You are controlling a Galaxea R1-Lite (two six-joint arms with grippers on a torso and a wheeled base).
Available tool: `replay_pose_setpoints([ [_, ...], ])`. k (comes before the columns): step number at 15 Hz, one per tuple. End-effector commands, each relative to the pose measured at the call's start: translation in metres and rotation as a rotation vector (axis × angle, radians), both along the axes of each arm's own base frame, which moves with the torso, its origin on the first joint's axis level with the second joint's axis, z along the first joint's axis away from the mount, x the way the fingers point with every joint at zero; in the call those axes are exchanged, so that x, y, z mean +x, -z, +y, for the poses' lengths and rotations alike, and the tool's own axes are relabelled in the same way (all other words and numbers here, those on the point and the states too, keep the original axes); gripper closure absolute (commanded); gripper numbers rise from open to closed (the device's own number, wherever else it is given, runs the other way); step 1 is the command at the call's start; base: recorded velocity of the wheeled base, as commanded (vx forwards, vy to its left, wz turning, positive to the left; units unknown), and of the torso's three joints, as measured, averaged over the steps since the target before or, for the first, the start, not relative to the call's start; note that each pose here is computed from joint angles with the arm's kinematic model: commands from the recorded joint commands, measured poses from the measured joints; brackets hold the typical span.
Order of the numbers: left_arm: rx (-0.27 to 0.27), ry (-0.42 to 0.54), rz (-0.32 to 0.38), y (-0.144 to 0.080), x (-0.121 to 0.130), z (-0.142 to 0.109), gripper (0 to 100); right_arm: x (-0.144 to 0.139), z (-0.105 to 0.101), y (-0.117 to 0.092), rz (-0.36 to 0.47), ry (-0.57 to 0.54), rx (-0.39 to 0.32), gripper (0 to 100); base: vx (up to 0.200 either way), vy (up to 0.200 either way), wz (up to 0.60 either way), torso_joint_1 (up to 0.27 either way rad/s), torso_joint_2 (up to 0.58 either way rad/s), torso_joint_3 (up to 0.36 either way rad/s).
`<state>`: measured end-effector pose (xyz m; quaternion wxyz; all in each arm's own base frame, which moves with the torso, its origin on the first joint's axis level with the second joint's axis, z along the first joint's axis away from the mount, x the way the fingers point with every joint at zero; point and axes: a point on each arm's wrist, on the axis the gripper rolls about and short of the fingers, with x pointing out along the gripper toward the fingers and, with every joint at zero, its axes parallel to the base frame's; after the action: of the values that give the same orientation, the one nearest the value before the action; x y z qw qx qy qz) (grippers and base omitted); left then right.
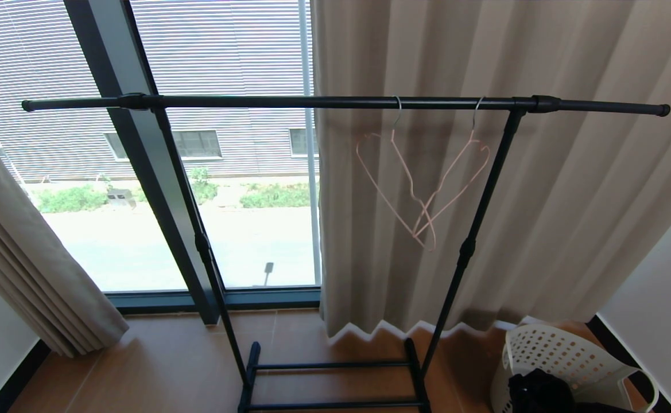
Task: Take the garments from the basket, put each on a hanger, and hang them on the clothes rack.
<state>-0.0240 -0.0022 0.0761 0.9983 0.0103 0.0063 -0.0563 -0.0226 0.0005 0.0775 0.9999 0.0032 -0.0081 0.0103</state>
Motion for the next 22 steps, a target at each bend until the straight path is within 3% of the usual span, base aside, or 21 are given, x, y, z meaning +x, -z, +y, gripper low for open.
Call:
replay_pose_setpoints([
  [1,-0.007,0.001,-0.001,-0.0005,0.0,0.0,0,0.0001,0.0,-0.0001,0.001,-0.001,0.0,0,0.0,0.0,0.0,0.0,0.0,0.0],
  [13,-0.017,0.008,0.0,-0.0008,-0.0002,-0.0002,0,0.0,0.0,0.0001,0.001,-0.001,0.001,0,0.0,0.0,0.0,-0.004,0.01,0.007],
  [22,-0.017,0.008,0.0,-0.0008,-0.0002,-0.0002,0,0.0,0.0,-0.0001,-0.001,-0.001,0.001,0,0.0,0.0,0.0,-0.197,0.51,0.302],
])
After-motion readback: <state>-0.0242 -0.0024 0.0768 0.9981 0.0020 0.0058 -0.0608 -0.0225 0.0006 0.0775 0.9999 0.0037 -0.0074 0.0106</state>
